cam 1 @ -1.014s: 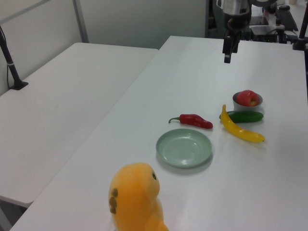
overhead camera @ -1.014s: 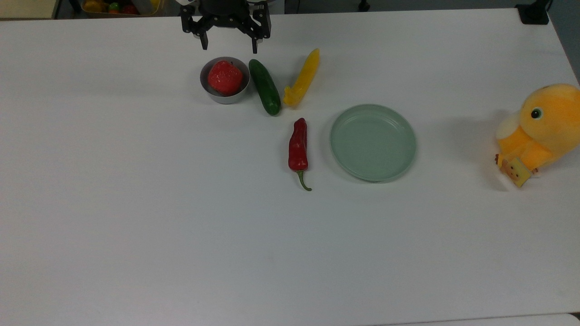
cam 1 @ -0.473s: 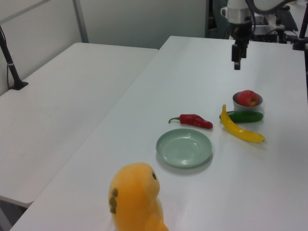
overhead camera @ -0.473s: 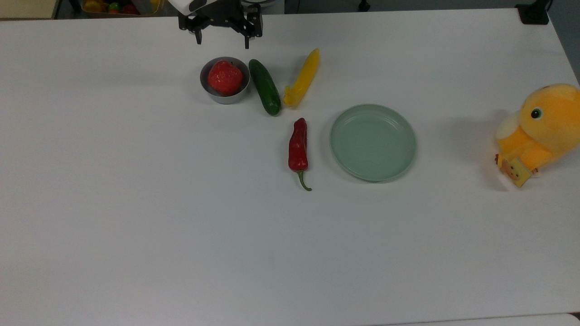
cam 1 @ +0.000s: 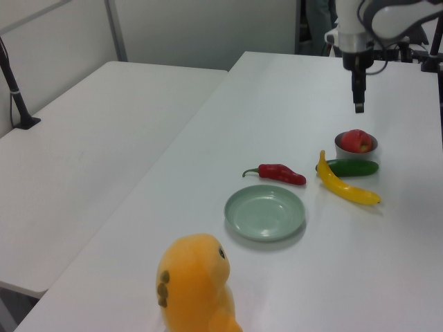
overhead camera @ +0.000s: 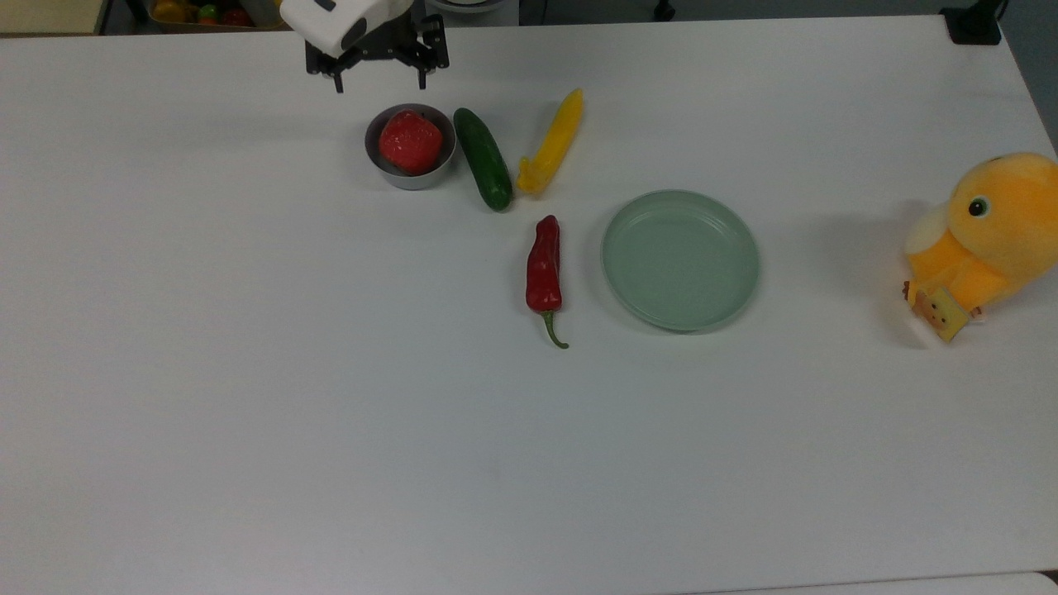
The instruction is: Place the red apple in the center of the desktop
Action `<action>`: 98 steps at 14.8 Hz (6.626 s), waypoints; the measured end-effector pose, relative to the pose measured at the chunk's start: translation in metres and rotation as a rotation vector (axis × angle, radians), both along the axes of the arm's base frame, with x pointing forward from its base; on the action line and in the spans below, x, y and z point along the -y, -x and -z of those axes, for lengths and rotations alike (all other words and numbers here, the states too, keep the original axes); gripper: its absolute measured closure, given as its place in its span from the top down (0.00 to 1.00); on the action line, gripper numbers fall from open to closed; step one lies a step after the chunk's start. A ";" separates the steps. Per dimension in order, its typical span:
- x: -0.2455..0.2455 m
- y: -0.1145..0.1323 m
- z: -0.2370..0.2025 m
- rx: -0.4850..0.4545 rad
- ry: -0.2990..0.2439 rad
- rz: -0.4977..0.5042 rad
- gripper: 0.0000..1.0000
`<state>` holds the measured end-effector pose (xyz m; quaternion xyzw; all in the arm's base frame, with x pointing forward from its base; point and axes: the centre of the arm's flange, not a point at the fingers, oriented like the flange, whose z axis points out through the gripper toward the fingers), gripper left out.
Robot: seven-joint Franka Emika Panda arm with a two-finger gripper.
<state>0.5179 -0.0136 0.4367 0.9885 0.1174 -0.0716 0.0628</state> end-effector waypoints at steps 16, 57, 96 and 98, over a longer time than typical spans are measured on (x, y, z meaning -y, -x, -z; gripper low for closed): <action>-0.027 -0.009 0.098 -0.120 0.053 -0.120 1.00; -0.015 -0.133 0.092 0.185 0.057 0.096 0.93; -0.060 -0.057 -0.085 0.194 -0.136 0.225 1.00; -0.061 -0.057 -0.084 0.192 -0.136 0.219 1.00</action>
